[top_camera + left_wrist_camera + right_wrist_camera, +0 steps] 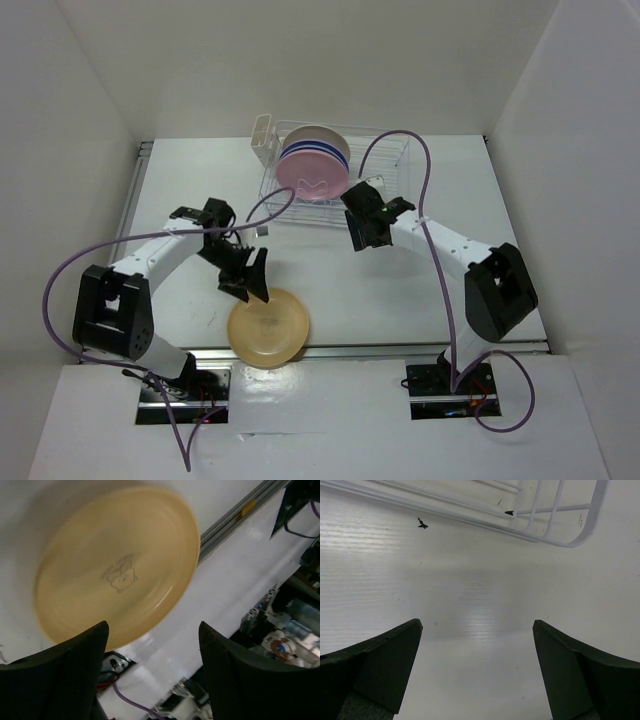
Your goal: Load the plates into the dish rack
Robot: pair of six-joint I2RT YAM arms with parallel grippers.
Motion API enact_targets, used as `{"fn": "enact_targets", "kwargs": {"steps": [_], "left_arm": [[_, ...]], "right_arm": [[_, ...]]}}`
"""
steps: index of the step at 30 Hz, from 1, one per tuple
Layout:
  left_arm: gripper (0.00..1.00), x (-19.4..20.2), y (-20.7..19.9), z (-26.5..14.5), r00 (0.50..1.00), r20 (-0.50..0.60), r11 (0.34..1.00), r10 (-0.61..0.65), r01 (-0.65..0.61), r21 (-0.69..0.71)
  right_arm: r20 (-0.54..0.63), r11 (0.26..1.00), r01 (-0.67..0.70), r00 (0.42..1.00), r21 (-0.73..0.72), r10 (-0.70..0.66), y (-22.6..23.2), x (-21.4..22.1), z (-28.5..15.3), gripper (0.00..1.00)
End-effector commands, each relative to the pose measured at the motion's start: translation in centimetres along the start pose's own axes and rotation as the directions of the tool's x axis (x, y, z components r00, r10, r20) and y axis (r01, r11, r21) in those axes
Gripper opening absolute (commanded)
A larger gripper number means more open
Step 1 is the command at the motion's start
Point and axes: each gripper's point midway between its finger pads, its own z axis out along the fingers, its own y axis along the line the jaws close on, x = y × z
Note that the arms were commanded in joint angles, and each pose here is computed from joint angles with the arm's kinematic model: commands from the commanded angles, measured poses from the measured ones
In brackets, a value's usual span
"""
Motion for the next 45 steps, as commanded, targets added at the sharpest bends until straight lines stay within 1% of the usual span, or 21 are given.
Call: {"fn": "enact_targets", "kwargs": {"steps": [1,2,4,6,7,9,10,11,14,16,18,24,25,27,29,32,37,40,41,42,45], "left_arm": [[0.78,3.4,0.4,0.8,0.982,-0.064,0.984,-0.176,0.174,-0.036],[0.78,2.7,1.4,0.3,0.987,0.001,0.981,-0.159,0.158,-0.112],[0.79,2.8,3.4,0.0,0.985,0.017,0.958,-0.174,0.173,-0.230],[0.79,2.8,3.7,-0.3,0.985,0.028,0.952,-0.168,0.169,-0.256],[0.79,2.4,4.7,-0.4,0.985,0.051,0.937,-0.164,0.172,-0.304],[0.79,1.5,4.5,-0.9,0.990,0.108,0.946,-0.089,0.118,-0.300],[0.79,1.5,4.8,-1.0,0.990,0.111,0.939,-0.088,0.120,-0.322],[0.79,1.4,5.4,-1.7,0.984,0.132,0.927,-0.123,0.162,-0.340],[0.79,0.8,5.6,-2.1,0.984,0.148,0.930,-0.096,0.142,-0.340],[0.81,1.2,6.3,-1.8,0.982,0.130,0.913,-0.139,0.177,-0.366],[0.81,2.2,7.4,-1.2,0.973,0.069,0.884,-0.221,0.229,-0.407],[0.81,3.5,8.9,1.3,0.948,-0.046,0.872,-0.314,0.269,-0.409],[0.81,3.7,9.3,2.0,0.943,-0.086,0.872,-0.322,0.260,-0.415],[0.79,3.7,9.2,2.5,0.940,-0.105,0.883,-0.323,0.260,-0.391],[0.75,3.9,9.2,3.0,0.941,-0.125,0.890,-0.316,0.248,-0.382],[0.73,4.3,9.0,3.8,0.932,-0.165,0.899,-0.322,0.247,-0.362],[0.56,5.6,8.8,5.4,0.915,-0.260,0.906,-0.310,0.200,-0.374],[0.47,5.5,9.2,5.6,0.908,-0.263,0.890,-0.326,0.201,-0.408],[0.47,5.8,9.4,5.8,0.901,-0.275,0.888,-0.336,0.205,-0.411],[0.44,5.9,9.7,5.9,0.896,-0.282,0.883,-0.342,0.204,-0.423],[0.30,5.8,9.9,6.1,0.893,-0.287,0.882,-0.347,0.206,-0.424]], "right_arm": [[0.073,0.998,-0.041,0.996,-0.041,0.044,0.2,-1.6,-1.6,1.00],[0.070,0.998,-0.041,0.997,-0.051,0.044,0.3,-1.6,-1.6,1.00],[0.059,0.998,-0.036,0.998,-0.060,0.039,0.5,-1.2,-1.5,1.00],[0.055,0.997,-0.035,0.998,-0.070,0.039,0.7,-1.1,-1.5,1.00],[0.055,0.997,-0.035,0.998,-0.070,0.039,0.7,-1.1,-1.5,1.00],[0.056,0.996,-0.045,0.997,-0.071,0.049,0.8,-1.0,-1.3,1.00],[0.056,0.996,-0.045,0.997,-0.071,0.049,0.8,-1.0,-1.3,1.00],[0.048,0.997,-0.041,0.998,-0.068,0.044,0.8,-0.6,-1.2,1.00],[0.048,0.997,-0.041,0.998,-0.068,0.044,0.7,-0.2,-1.1,1.00],[0.045,0.996,-0.040,0.998,-0.077,0.044,0.7,0.0,-1.2,1.00],[0.060,0.995,-0.048,0.997,-0.083,0.053,0.7,-0.4,-1.4,1.00],[0.066,0.997,-0.050,0.996,-0.064,0.054,0.3,-0.3,-1.5,1.00],[0.073,0.996,-0.063,0.995,-0.068,0.068,0.2,-0.4,-1.7,1.00],[0.069,0.997,-0.059,0.996,-0.053,0.063,-0.1,-0.3,-1.7,1.00],[0.070,0.997,-0.058,0.996,-0.042,0.061,-0.4,0.0,-1.7,1.00],[0.069,0.997,-0.058,0.996,-0.041,0.060,-0.5,0.3,-1.8,1.00],[0.062,0.998,-0.053,0.997,-0.038,0.055,-0.5,0.5,-1.6,1.00],[0.062,0.998,-0.053,0.997,-0.038,0.055,-0.3,0.3,-1.5,1.00],[0.062,0.998,-0.053,0.997,-0.038,0.055,-0.3,0.3,-1.5,1.00],[0.062,0.998,-0.053,0.997,-0.038,0.055,-0.3,0.3,-1.5,1.00],[0.062,0.998,-0.053,0.997,-0.038,0.055,-0.3,0.3,-1.5,1.00]]}}
